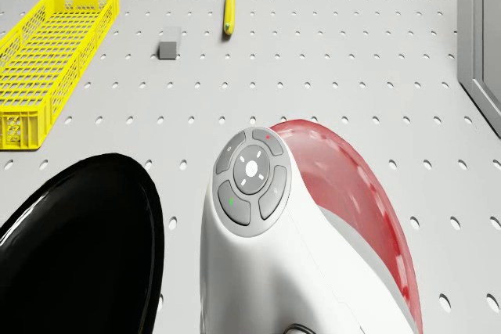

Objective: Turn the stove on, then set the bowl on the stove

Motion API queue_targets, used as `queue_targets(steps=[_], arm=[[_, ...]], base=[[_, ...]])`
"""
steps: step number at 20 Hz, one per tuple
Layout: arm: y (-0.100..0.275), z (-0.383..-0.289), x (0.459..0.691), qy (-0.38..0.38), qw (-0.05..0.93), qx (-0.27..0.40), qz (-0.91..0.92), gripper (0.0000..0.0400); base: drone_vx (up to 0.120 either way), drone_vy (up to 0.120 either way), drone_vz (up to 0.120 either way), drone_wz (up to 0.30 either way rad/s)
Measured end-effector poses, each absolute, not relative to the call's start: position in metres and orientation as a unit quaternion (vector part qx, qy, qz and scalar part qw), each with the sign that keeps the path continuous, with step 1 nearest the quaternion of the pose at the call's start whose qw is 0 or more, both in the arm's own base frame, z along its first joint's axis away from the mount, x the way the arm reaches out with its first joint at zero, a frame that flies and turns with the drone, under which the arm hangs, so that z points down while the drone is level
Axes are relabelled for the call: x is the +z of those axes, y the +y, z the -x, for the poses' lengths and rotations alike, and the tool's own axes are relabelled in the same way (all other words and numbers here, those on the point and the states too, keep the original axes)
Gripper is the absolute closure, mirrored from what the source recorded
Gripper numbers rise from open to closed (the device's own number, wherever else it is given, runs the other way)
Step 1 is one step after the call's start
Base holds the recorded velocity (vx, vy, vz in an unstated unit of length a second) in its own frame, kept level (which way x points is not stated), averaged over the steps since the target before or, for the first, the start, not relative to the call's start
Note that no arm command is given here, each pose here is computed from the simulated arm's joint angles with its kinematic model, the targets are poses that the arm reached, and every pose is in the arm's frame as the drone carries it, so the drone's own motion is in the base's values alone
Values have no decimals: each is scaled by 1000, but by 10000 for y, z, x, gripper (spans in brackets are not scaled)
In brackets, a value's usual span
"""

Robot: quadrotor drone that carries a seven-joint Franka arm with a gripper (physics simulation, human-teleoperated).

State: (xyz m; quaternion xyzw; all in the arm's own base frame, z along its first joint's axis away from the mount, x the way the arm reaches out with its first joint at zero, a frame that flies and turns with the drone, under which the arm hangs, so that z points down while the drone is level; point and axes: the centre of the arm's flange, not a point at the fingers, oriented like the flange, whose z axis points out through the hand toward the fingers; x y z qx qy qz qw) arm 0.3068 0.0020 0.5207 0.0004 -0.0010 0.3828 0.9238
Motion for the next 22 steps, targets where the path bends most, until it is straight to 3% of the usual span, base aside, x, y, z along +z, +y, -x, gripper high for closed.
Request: queue_targets(steps=[22], arm=[[20,-3068,5207,-1,924,383,0,300]], base=[[-120,-9,0,0]])
